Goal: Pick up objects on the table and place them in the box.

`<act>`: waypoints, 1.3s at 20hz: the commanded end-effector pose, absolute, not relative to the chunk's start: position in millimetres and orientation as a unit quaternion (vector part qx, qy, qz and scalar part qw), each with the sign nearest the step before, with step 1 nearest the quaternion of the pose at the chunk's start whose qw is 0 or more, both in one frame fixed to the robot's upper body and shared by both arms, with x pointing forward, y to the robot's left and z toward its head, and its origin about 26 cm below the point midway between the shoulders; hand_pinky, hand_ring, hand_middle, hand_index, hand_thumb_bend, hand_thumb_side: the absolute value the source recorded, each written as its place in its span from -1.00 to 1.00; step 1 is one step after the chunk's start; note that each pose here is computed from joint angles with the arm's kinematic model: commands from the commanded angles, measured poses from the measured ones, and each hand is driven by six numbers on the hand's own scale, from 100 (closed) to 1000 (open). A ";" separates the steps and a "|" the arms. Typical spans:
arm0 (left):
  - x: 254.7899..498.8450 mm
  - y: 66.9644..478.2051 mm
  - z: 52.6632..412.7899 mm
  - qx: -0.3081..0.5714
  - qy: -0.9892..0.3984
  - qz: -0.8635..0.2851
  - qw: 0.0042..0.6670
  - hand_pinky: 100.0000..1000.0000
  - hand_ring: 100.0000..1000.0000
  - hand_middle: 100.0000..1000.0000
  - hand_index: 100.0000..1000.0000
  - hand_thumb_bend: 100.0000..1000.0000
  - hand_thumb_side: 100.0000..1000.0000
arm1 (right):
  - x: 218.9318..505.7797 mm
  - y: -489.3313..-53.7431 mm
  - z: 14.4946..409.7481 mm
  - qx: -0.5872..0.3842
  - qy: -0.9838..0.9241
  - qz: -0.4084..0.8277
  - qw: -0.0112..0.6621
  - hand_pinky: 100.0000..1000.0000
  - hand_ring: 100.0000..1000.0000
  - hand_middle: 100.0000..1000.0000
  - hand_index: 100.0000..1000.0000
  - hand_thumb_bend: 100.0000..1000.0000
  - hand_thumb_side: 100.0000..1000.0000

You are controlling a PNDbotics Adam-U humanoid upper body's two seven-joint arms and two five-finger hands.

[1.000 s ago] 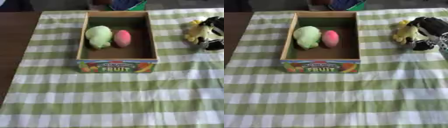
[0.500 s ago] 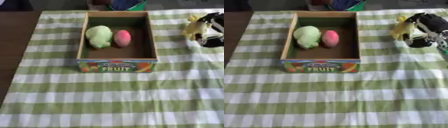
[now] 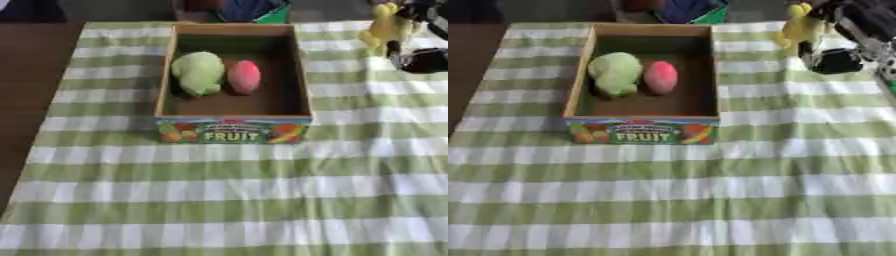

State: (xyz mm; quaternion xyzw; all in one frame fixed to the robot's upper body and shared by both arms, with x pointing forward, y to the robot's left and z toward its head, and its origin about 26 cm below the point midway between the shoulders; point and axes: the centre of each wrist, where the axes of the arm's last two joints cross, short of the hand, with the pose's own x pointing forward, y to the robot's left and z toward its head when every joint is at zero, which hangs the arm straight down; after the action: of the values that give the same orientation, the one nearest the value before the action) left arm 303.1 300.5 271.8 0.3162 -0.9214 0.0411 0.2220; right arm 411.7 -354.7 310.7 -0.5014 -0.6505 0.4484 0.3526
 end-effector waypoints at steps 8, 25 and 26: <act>299.1 300.6 284.4 0.316 -0.927 0.030 0.200 -0.04 0.53 0.53 0.86 -1.00 0.76 | 399.3 -306.6 364.9 -0.468 -0.705 0.453 0.282 0.55 0.34 -0.18 0.16 -1.00 -0.66; 300.7 293.9 289.6 0.298 -0.934 0.025 0.194 -0.04 0.53 0.53 0.86 -1.00 0.77 | 423.6 -227.7 336.4 -0.349 -0.719 0.531 0.283 0.56 0.32 -0.19 0.16 -1.00 -0.59; 300.7 293.5 289.8 0.297 -0.935 0.024 0.194 -0.04 0.53 0.53 0.86 -1.00 0.77 | 424.5 -224.0 334.2 -0.343 -0.718 0.536 0.284 0.56 0.32 -0.19 0.16 -1.00 -0.59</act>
State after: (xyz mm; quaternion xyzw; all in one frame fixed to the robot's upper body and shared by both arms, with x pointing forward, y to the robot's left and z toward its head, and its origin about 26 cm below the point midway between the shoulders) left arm 304.7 294.0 280.1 0.2980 -0.9304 0.0319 0.2110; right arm 426.3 -225.9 323.7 -0.3432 -0.7133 0.5362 0.2931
